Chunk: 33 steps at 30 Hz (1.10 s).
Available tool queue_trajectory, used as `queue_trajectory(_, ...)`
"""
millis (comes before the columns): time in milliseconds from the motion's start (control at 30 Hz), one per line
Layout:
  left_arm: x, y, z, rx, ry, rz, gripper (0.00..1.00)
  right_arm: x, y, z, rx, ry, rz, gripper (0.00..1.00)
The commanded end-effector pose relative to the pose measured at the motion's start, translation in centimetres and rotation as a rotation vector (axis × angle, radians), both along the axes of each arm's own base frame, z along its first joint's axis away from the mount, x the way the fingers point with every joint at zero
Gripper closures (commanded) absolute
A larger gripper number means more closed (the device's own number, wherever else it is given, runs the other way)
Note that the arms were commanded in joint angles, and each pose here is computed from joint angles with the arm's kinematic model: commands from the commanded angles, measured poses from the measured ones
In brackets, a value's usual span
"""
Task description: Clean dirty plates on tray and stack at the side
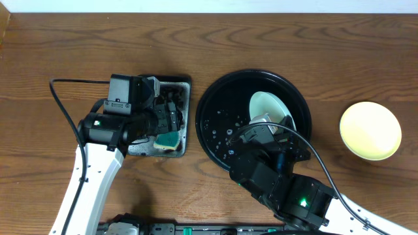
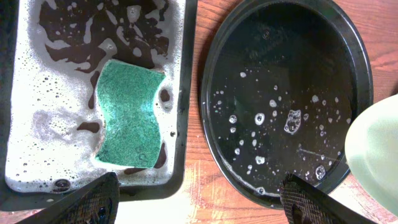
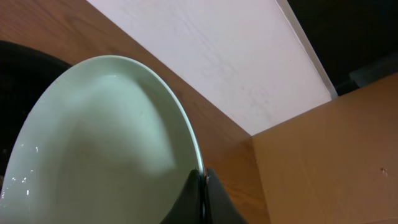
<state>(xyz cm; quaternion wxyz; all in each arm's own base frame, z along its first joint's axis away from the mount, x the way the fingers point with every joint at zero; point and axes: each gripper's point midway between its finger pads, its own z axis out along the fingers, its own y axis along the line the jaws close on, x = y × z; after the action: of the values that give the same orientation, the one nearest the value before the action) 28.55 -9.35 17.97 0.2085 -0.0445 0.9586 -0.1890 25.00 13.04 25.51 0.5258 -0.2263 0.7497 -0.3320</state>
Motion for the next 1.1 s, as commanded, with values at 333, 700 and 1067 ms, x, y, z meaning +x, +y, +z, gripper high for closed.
queue_trajectory(333,0.2,-0.1,0.6,-0.002,-0.018,-0.009,0.17,0.0,0.2,0.1,0.07,-0.003,0.003,0.99)
queue_trajectory(700,0.2,-0.1,0.6,-0.002,-0.018,-0.009,0.17,1.9,-1.1,-3.0,0.33,0.127,-0.062,0.99)
queue_trajectory(1067,0.2,-0.1,0.6,-0.002,-0.018,-0.009,0.17,4.4,-3.4,-9.1,0.792,0.515,-0.102,0.99)
